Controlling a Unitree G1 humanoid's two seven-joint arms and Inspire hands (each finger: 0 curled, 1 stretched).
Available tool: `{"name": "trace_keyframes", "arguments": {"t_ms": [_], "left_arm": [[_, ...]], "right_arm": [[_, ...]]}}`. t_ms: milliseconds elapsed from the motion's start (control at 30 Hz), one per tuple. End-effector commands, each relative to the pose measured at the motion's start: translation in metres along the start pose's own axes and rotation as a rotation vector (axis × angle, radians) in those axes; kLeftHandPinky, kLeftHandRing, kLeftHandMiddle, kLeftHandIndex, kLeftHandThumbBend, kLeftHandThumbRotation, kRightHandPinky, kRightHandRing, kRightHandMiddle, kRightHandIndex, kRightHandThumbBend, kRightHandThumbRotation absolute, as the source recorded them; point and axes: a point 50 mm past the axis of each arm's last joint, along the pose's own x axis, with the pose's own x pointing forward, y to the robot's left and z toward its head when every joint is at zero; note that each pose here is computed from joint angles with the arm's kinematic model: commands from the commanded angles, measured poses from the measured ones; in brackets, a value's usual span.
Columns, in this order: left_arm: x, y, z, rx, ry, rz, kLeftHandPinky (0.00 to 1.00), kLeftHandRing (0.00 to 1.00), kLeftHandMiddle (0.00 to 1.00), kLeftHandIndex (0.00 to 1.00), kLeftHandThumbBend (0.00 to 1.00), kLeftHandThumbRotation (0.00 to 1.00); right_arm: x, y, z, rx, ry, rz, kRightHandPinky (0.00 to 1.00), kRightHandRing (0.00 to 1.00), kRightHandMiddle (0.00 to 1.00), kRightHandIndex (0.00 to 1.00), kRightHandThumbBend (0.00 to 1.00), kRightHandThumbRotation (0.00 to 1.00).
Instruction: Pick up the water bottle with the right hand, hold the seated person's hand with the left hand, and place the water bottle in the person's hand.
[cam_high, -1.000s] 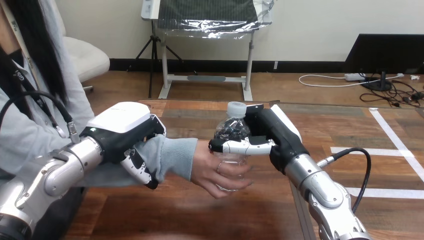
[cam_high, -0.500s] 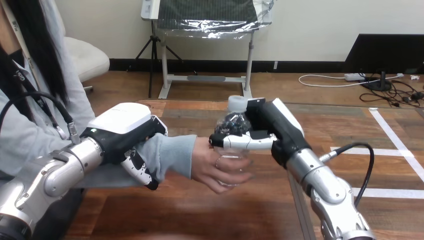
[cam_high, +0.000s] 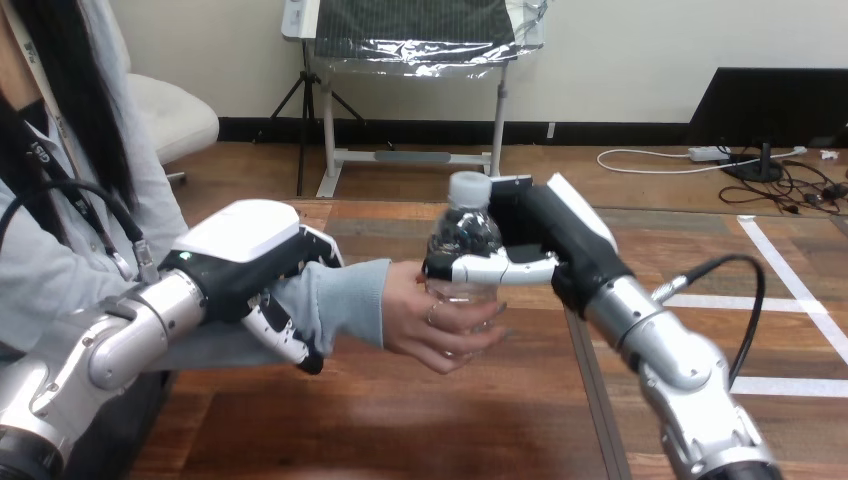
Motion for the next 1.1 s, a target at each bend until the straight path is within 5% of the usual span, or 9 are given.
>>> {"name": "trace_keyframes", "arguments": {"t_ms": [0, 433, 1067], "left_arm": [[0.006, 0.042, 0.01, 0.029, -0.049, 0.162, 0.66, 0.71, 0.77, 0.81, 1.0, 0.33], [-0.011, 0.029, 0.013, -0.014, -0.029, 0.154, 0.87, 0.9, 0.94, 0.97, 1.0, 0.41], [-0.037, 0.011, 0.024, -0.098, -0.03, 0.207, 0.92, 0.99, 1.0, 1.0, 1.0, 0.43]], "right_arm": [[0.028, -0.004, 0.064, -0.098, -0.242, 0.057, 0.66, 0.68, 0.71, 0.79, 0.96, 0.56], [0.032, -0.012, 0.043, -0.152, -0.143, 0.059, 0.83, 0.87, 0.87, 0.94, 1.0, 0.7], [0.033, -0.029, 0.012, -0.202, 0.015, 0.018, 0.92, 0.95, 0.94, 1.0, 1.0, 0.77]]}}
